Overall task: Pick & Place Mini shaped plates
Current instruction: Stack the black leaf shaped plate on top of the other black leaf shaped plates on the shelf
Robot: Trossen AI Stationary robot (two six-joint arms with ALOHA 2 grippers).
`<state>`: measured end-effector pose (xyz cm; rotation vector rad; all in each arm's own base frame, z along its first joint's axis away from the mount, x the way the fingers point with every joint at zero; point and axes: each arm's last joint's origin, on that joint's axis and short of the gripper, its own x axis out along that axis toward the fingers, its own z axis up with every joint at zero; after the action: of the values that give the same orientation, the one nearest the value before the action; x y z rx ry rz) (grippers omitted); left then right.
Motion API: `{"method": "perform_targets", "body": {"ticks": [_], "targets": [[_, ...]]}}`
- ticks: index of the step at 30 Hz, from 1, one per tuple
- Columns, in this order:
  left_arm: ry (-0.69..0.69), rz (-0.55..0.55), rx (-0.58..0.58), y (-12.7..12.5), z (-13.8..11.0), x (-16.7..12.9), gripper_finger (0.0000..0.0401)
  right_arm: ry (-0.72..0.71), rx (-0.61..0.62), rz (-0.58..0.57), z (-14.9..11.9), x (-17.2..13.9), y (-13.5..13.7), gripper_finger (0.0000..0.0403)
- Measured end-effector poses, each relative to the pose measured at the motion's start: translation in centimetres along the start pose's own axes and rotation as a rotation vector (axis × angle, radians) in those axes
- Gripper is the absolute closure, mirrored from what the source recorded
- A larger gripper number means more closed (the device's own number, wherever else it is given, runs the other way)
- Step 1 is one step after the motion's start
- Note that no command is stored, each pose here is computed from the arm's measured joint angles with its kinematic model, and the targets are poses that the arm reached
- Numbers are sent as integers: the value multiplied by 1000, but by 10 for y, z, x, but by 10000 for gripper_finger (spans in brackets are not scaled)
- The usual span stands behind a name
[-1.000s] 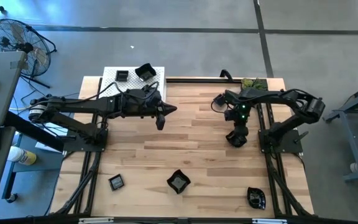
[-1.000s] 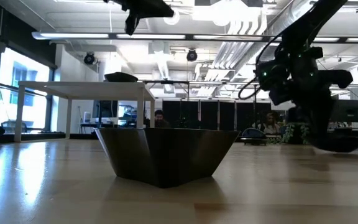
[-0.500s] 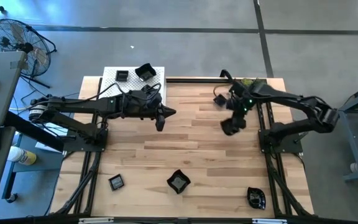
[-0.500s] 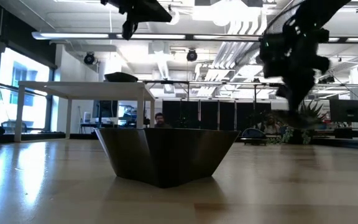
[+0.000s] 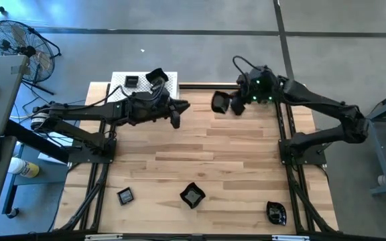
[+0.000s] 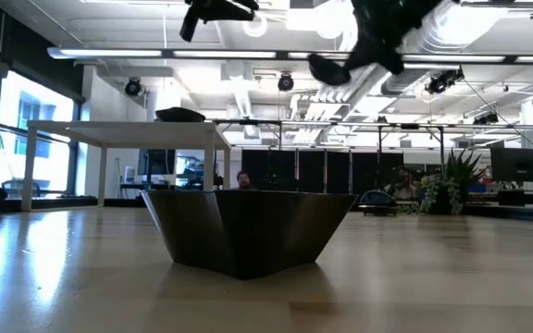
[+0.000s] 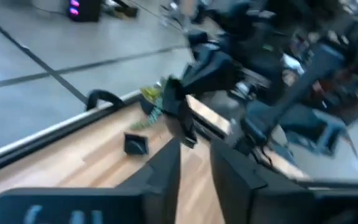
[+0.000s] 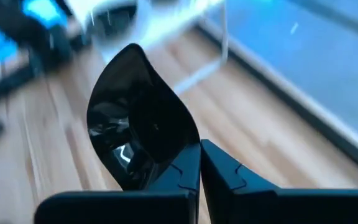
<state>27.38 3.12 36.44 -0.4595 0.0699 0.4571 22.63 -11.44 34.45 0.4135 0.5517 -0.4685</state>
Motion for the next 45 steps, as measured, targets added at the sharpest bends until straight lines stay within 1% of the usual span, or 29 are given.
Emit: {"method": "perform_targets", "body": {"ticks": [2, 4, 7, 10, 12, 15, 18, 20, 23, 26, 29, 32, 34, 40, 41, 45], "targets": [[-23, 19, -15, -1, 4, -1, 292, -81, 18, -26, 9, -6, 14, 401], [-40, 23, -25, -2, 8, -2, 278, -169, 55, -49, 16, -11, 26, 401], [-59, 16, -50, -5, 16, -4, 273, -281, 83, -66, 24, -17, 43, 401], [-90, 12, -62, -9, 25, -6, 272, -373, 74, -88, 27, -22, 57, 401], [-105, 23, -58, -12, 28, -1, 272, -420, 62, -106, 28, -25, 65, 401], [-81, 43, 4, -15, 28, 6, 272, -476, 33, -128, 28, -28, 75, 401], [-110, 34, 36, -27, 39, 10, 272, -518, 2, -146, 28, -32, 82, 401], [-99, 96, 72, -32, 41, 12, 272, -534, -16, -153, 28, -33, 86, 401], [-91, 130, 136, -42, 43, 18, 272, -553, -34, -156, 27, -35, 91, 401], [-90, 133, 166, -48, 51, 18, 272, -575, -45, -144, 28, -38, 96, 401], [-107, 166, 164, -51, 55, 21, 273, -587, -58, -136, 27, -39, 100, 401], [-105, 185, 168, -51, 55, 23, 284, -588, -61, -126, 26, -40, 102, 401], [-115, 181, 162, -52, 57, 22, 301, -588, -63, -123, 26, -40, 103, 401], [-111, 177, 142, -53, 56, 21, 383, -587, -63, -122, 26, -40, 103, 399], [-114, 182, 139, -53, 56, 21, 391, -588, -62, -121, 26, -40, 103, 397], [-118, 186, 95, -53, 58, 20, 389, -585, -68, -120, 25, -40, 104, 375]]}}
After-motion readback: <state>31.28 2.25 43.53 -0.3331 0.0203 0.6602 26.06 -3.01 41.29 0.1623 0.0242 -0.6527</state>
